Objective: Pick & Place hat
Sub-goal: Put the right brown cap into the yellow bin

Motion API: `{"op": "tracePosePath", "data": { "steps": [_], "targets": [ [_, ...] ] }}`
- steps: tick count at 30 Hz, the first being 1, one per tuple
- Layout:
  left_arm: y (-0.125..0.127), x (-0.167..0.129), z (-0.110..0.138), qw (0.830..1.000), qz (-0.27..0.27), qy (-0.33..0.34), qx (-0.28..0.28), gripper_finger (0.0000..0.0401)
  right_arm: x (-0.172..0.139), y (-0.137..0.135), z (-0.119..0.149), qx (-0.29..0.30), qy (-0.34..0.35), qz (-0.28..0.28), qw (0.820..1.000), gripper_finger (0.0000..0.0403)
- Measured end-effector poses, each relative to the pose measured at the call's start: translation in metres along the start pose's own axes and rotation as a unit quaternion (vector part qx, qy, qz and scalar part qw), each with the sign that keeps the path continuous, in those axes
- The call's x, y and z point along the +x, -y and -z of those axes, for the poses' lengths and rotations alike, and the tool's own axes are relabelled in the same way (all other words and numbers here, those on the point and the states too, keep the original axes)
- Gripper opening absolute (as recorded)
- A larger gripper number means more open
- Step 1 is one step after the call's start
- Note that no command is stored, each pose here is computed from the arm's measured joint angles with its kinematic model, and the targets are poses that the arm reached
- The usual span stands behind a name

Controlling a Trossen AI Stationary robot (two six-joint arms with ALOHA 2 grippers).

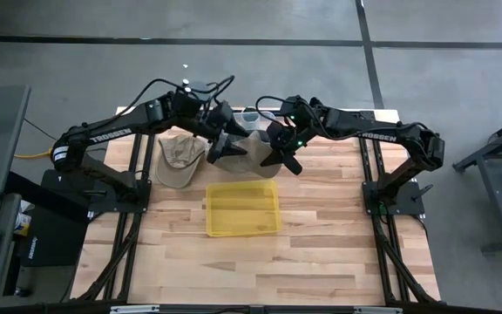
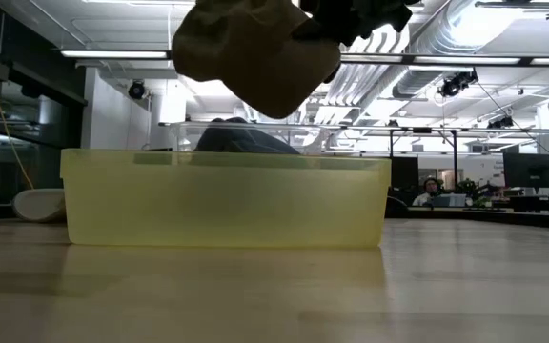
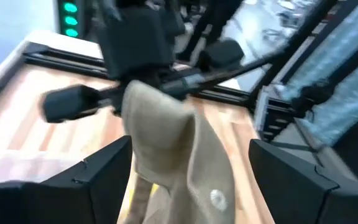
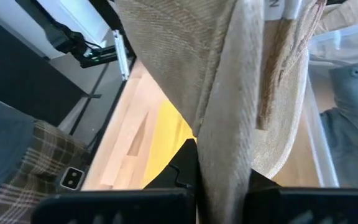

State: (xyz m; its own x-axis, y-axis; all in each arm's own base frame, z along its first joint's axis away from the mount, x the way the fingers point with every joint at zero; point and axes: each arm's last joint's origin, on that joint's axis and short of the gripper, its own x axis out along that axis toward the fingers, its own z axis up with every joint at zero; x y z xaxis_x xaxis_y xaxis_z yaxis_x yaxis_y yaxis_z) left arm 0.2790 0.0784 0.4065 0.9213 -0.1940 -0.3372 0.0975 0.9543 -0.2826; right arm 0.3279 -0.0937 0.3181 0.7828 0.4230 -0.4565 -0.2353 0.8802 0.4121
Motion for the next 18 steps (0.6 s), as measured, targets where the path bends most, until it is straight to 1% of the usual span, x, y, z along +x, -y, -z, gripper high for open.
{"op": "tracePosePath", "data": {
  "steps": [5,8,12,15,18],
  "targets": [
    [0.011,-0.023,-0.017,0.999,-0.044,0.019,0.01,0.0301,0.0,0.0,0.0,0.001,-0.002,0.009,1.0,0.0006],
    [0.018,-0.036,-0.021,0.998,-0.066,0.018,0.009,0.0301,0.0,0.001,0.0,0.0,-0.002,0.02,1.0,0.0006],
    [0.023,-0.048,-0.016,0.997,-0.074,-0.008,-0.003,0.0301,-0.004,-0.003,0.0,-0.009,-0.003,0.042,0.999,0.0006],
    [0.028,-0.06,-0.009,0.994,-0.103,-0.031,-0.017,0.0301,-0.009,-0.009,0.0,-0.016,-0.008,0.068,0.998,0.0006],
    [0.034,-0.074,-0.007,0.992,-0.118,-0.033,-0.02,0.0301,-0.015,-0.017,0.001,-0.026,-0.016,0.104,0.994,0.0006]
  ]
}}
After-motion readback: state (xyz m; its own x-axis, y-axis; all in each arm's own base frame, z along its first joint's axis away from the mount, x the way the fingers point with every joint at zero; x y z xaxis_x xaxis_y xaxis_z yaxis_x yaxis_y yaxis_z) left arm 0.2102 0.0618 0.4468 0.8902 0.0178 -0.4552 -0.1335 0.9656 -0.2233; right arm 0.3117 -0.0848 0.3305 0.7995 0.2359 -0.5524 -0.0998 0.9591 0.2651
